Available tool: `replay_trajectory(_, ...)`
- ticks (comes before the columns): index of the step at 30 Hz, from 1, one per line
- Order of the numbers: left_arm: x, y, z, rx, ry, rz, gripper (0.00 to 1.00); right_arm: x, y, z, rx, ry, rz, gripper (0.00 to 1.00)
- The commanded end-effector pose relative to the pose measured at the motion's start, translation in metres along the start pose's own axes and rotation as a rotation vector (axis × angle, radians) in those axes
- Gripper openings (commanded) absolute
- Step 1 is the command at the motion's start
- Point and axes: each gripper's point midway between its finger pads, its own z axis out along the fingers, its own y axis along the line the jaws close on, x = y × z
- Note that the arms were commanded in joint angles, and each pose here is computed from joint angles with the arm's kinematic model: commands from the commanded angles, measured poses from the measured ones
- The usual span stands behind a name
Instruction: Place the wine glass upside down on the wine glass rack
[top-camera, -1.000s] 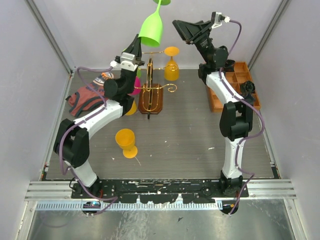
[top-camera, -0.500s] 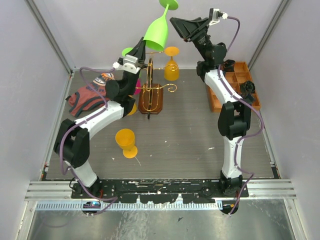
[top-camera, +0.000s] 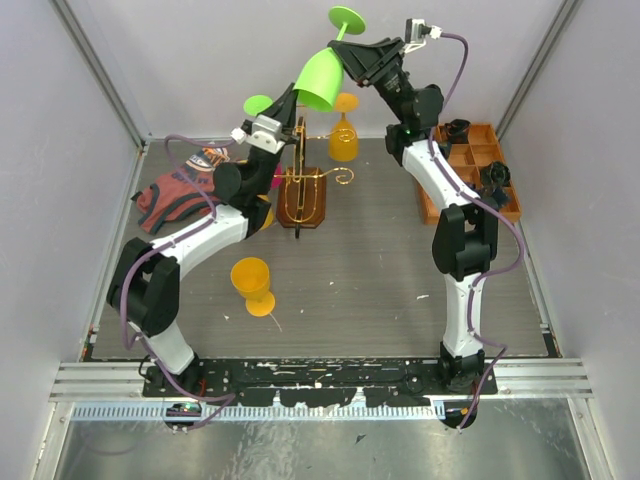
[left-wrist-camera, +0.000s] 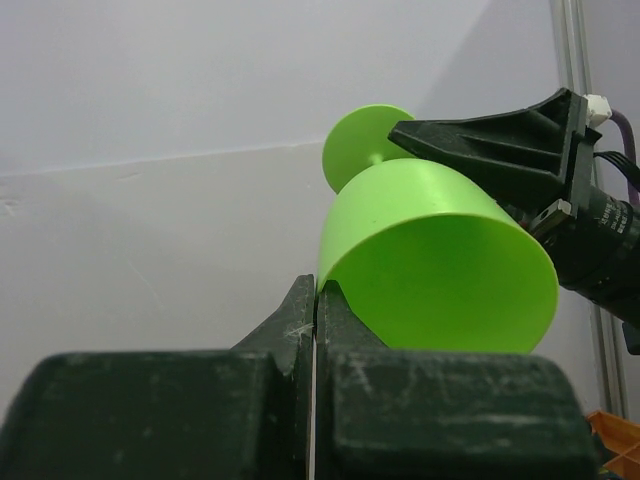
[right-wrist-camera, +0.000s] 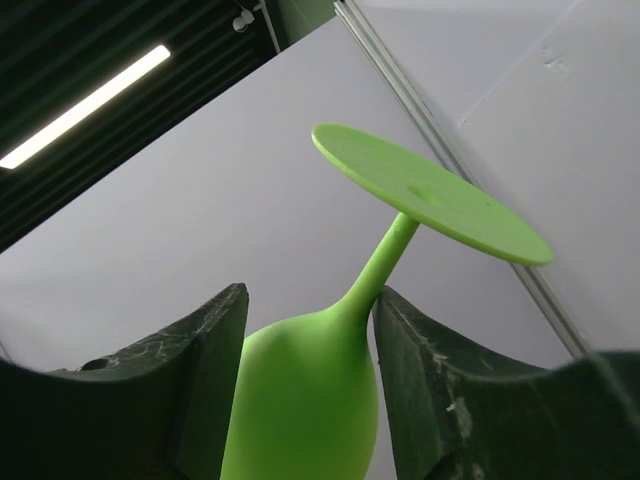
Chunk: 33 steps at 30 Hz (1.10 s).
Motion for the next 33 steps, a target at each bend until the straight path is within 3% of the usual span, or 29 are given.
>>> replay_trajectory(1, -0.027, 0.001, 0.002, 0.005, -0.061, -0.014, 0.00, -0.005, 0.025, 0.009, -0.069, -0.012, -0.057, 0.55)
replay_trajectory(9, -0.026, 0.005, 0.001, -0.012, -0.055, 0.004, 0.00, -0.003, 0.026, 0.011, -0.076, -0.019, -0.071, 0.20)
replay_trajectory(11, -0.025, 0.004, 0.001, -0.005, -0.052, 0.007, 0.06, -0.003, 0.026, 0.011, -0.077, -0.023, -0.078, 0.09)
replay_trajectory(13, -0.024, 0.002, 0.000, 0.009, -0.049, 0.013, 0.20, -0.005, 0.027, 0.011, -0.080, -0.029, -0.092, 0.01)
replay_trajectory(17, -0.015, -0.006, -0.007, 0.055, -0.012, 0.025, 0.50, -0.009, 0.028, 0.014, -0.070, -0.036, -0.153, 0.01)
replay_trajectory(20, -0.010, -0.006, -0.018, 0.055, 0.024, 0.026, 0.64, -0.014, 0.030, 0.017, -0.055, -0.037, -0.241, 0.01)
replay_trajectory(27, -0.003, -0.001, -0.041, 0.063, 0.155, 0.045, 0.71, -0.044, 0.016, 0.009, 0.059, -0.036, -0.493, 0.01)
replay_trajectory(33, -0.017, 0.026, -0.021, -0.014, 0.292, 0.057, 0.75, -0.055, -0.006, -0.030, 0.221, 0.036, -0.730, 0.01)
